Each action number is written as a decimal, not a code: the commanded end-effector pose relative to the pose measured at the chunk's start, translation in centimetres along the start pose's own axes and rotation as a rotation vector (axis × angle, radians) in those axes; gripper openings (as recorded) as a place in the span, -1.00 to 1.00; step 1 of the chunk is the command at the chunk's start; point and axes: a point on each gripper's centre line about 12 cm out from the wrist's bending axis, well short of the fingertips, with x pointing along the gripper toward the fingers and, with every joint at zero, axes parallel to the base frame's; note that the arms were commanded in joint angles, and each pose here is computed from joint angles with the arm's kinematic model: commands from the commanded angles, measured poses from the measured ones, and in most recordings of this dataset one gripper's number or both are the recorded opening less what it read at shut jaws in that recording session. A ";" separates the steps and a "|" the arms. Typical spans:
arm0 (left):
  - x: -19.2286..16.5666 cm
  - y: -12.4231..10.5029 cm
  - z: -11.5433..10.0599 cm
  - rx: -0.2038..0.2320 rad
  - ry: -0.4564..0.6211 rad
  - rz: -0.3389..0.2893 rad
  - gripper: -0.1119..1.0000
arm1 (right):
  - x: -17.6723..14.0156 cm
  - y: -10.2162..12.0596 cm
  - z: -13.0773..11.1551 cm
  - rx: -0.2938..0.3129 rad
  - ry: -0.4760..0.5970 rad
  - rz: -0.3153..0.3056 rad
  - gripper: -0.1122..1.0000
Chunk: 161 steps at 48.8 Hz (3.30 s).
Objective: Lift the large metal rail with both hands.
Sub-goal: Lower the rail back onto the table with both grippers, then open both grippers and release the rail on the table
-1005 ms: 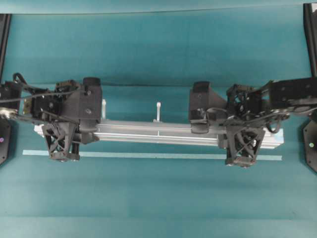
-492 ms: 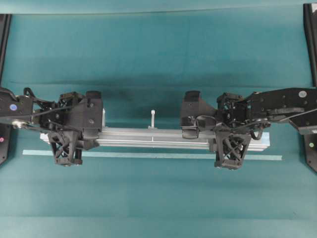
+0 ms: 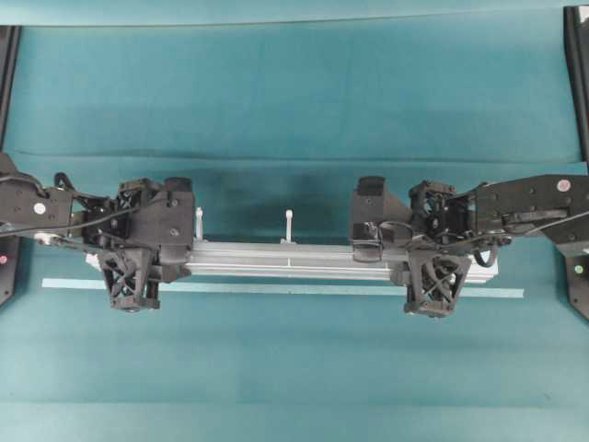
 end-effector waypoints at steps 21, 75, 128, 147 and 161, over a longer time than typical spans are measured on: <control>2.0 -0.1 -0.6 0.001 0.015 -0.002 -0.15 | 2.8 0.3 -1.2 0.011 0.030 0.004 -0.10; 2.3 -1.2 -1.0 -0.010 0.030 -0.018 -0.15 | 3.3 -0.3 -1.6 0.023 0.030 -0.006 -0.10; 2.5 -1.2 -1.4 0.001 0.011 -0.019 -0.15 | 3.7 -0.4 -2.4 0.041 0.033 -0.002 -0.10; 2.7 -1.1 -1.9 -0.008 0.033 -0.017 -0.15 | 3.7 -0.3 -2.2 0.050 0.020 0.004 -0.10; 2.7 -0.7 -1.6 -0.022 0.025 -0.011 -0.15 | 3.7 -0.3 -2.1 0.053 0.009 0.005 -0.09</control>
